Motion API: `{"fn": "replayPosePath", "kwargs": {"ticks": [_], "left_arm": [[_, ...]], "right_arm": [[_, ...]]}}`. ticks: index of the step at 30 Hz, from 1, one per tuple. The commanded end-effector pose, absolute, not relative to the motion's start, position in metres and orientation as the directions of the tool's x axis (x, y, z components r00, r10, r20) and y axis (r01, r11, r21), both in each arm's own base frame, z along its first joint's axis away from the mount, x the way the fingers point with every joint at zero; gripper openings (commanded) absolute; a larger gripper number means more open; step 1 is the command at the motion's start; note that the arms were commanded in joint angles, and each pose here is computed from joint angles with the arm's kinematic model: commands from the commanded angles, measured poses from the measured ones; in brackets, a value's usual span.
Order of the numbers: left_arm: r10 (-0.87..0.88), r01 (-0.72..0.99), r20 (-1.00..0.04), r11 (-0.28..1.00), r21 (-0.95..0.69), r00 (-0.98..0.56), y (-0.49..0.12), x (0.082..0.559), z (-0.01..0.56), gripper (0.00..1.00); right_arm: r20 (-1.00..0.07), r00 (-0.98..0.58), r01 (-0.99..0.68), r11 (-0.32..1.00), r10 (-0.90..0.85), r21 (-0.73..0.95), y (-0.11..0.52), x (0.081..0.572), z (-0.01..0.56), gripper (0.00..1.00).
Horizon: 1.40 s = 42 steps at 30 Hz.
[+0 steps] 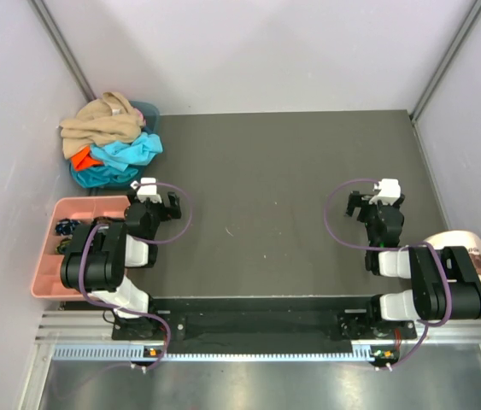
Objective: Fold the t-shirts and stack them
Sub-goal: Grab crumpled tshirt from bin with the left arm
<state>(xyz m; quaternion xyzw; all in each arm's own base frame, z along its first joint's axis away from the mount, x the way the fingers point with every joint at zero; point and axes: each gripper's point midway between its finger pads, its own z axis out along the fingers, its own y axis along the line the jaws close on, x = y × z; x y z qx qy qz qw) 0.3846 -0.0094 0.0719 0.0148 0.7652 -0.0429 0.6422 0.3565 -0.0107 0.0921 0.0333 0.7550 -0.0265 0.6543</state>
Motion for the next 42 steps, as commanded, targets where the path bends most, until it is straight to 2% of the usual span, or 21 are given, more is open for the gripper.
{"fn": "replayPosePath", "kwargs": {"ticks": [1, 4, 12, 15, 16, 23, 29, 32, 36, 39, 42], "left_arm": [[-0.033, 0.081, -0.991, 0.996, -0.044, -0.128, -0.009, 0.392, 0.085, 0.99], [-0.036, 0.057, -0.991, 0.997, -0.043, -0.126, -0.005, 0.393, 0.086, 0.99], [-0.122, -0.202, -0.987, 0.974, -0.099, -0.103, 0.033, 0.387, 0.102, 0.99], [-0.18, -0.276, -0.972, 0.952, -0.133, -0.153, 0.041, 0.388, 0.1, 0.99], [-0.213, -0.325, -0.948, 0.937, -0.129, -0.237, 0.045, 0.382, 0.082, 0.99], [-0.283, -0.483, -0.93, 0.864, -0.142, -0.233, 0.067, 0.39, 0.093, 0.99], [-0.297, -0.489, -0.922, 0.86, -0.145, -0.248, 0.067, 0.402, 0.098, 0.99], [-0.297, -0.422, -0.92, 0.89, -0.17, -0.256, 0.055, 0.413, 0.104, 0.99], [-0.365, -0.494, -0.899, 0.844, -0.21, -0.242, 0.062, 0.423, 0.099, 0.99], [-0.388, -0.446, -0.876, 0.863, -0.237, -0.286, 0.05, 0.435, 0.093, 0.99], [-0.37, -0.346, -0.864, 0.904, -0.251, -0.341, 0.032, 0.448, 0.099, 0.99]], "right_arm": [[-0.998, -0.067, 0.067, 0.998, 0.013, 0.008, -0.008, 0.364, 0.113, 0.99], [-0.998, -0.067, 0.065, 0.998, 0.012, 0.008, -0.007, 0.365, 0.113, 0.99], [-0.998, -0.067, 0.065, 0.998, 0.011, 0.007, -0.007, 0.364, 0.113, 0.99], [-0.998, -0.065, 0.062, 0.998, 0.011, 0.007, -0.006, 0.365, 0.114, 0.99], [-0.998, -0.067, 0.064, 0.998, 0.012, 0.008, -0.007, 0.365, 0.113, 0.99], [-0.997, -0.074, 0.058, 0.998, 0.019, 0.015, -0.007, 0.365, 0.112, 0.99], [-0.997, -0.074, 0.058, 0.998, 0.021, 0.016, -0.007, 0.365, 0.112, 0.99], [-0.997, -0.075, 0.058, 0.998, 0.019, 0.015, -0.007, 0.365, 0.112, 0.99], [-0.997, -0.072, 0.06, 0.998, 0.019, 0.015, -0.008, 0.365, 0.112, 0.99], [-0.997, -0.071, 0.059, 0.998, 0.018, 0.013, -0.007, 0.365, 0.113, 0.99], [-0.997, -0.068, 0.168, 0.985, 0.037, 0.025, -0.022, 0.363, 0.117, 0.99]]}}
